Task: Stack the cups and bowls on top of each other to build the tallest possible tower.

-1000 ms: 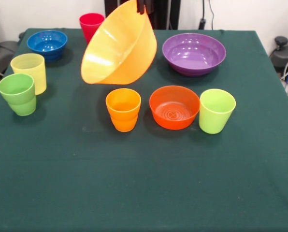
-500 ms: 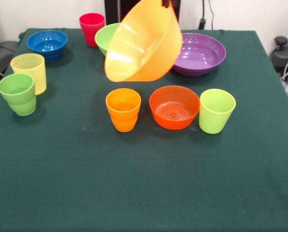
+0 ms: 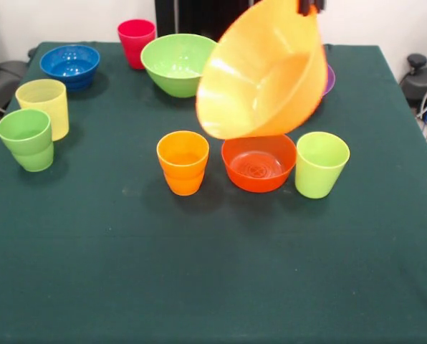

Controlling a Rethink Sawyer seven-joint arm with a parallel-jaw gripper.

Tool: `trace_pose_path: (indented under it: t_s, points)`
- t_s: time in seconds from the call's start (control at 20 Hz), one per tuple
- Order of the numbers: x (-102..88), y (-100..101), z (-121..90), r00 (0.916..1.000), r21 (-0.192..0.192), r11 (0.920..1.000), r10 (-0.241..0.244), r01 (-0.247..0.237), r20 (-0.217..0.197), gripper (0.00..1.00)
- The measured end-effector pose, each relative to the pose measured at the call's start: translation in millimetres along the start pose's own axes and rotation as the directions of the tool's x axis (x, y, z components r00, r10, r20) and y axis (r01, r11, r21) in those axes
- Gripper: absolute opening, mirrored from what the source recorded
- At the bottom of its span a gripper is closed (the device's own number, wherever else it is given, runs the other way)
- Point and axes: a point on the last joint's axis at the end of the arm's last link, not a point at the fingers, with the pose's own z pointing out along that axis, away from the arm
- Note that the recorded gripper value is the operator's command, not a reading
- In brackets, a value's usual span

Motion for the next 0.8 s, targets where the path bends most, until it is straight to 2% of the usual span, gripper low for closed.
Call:
trace_pose_path:
  t_s: [0.3,0.5,0.6,0.8]
  points:
    - [-34.8,14.7,-1.2,0.9982,-0.048,0.9973,0.056,-0.055,0.019,0.0]
    - [-62.2,15.1,6.1,0.9931,-0.099,0.989,0.114,-0.11,0.029,0.0]
    - [-79.5,12.0,14.2,0.988,-0.127,0.9812,0.15,-0.145,0.035,0.0]
    - [-101.1,9.5,27.7,0.9821,-0.154,0.9721,0.185,-0.177,0.037,0.0]
